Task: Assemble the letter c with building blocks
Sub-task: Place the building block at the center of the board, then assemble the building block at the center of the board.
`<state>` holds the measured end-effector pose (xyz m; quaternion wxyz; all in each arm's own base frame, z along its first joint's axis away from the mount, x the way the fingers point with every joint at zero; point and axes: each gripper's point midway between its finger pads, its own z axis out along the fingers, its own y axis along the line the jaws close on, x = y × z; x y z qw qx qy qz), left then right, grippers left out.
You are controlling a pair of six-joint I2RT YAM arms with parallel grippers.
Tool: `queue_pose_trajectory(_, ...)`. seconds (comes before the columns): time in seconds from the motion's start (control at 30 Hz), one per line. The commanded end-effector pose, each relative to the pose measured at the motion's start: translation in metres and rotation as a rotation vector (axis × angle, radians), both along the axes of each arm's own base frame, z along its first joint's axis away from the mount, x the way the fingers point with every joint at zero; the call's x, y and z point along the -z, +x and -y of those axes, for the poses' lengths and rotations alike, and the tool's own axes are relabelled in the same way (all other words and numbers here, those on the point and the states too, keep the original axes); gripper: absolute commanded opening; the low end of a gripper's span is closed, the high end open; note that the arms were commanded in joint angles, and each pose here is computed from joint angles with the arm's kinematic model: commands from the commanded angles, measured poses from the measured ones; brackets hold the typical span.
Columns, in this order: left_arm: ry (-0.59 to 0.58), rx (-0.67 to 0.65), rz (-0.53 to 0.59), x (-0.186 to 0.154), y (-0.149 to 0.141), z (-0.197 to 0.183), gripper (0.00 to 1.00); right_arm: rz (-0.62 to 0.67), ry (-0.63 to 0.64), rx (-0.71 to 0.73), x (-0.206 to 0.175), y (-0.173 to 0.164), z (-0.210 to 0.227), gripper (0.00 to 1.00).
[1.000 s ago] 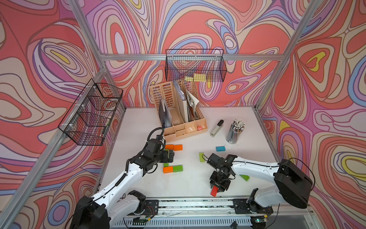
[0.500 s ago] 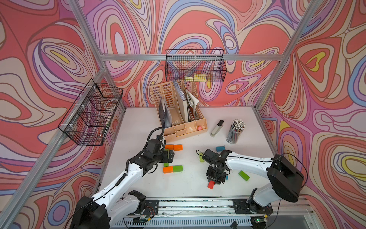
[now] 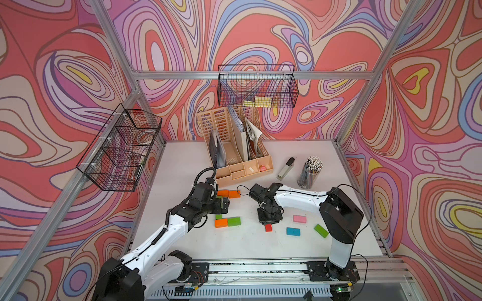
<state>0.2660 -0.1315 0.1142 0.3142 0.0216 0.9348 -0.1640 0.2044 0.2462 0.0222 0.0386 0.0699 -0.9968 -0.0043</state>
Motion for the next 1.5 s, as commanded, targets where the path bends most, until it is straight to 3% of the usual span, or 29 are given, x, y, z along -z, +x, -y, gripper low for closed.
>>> queue_pose_trajectory(0.0, 0.008, 0.006, -0.003, 0.002, -0.004, -0.002, 0.99, 0.017, -0.046, -0.059, -0.002, 0.006, 0.009, 0.38)
queue_pose_trajectory(0.23, 0.009, 0.008, -0.007, 0.003, -0.004, -0.001, 0.99, 0.062, -0.016, -0.038, -0.012, 0.015, 0.005, 0.53)
queue_pose_trajectory(0.33, 0.009, 0.007, -0.006, 0.003, -0.004, -0.001, 0.99, 0.057, 0.007, -0.001, -0.016, 0.012, 0.002, 0.55)
queue_pose_trajectory(0.6, 0.012, 0.005, -0.009, 0.003, -0.004, -0.002, 0.99, 0.011, 0.044, 0.049, -0.011, -0.001, -0.006, 0.43)
queue_pose_trajectory(0.97, 0.015, 0.005, -0.01, 0.004, -0.003, -0.002, 0.99, -0.005, 0.022, 0.073, -0.001, -0.007, 0.001, 0.41)
queue_pose_trajectory(1.13, 0.011, 0.009, -0.012, 0.005, -0.003, -0.001, 0.99, 0.029, 0.007, 0.062, -0.003, -0.001, 0.002, 0.34)
queue_pose_trajectory(1.47, 0.005, 0.014, -0.013, 0.005, -0.004, 0.001, 0.99, 0.061, -0.005, 0.054, -0.001, 0.019, 0.001, 0.33)
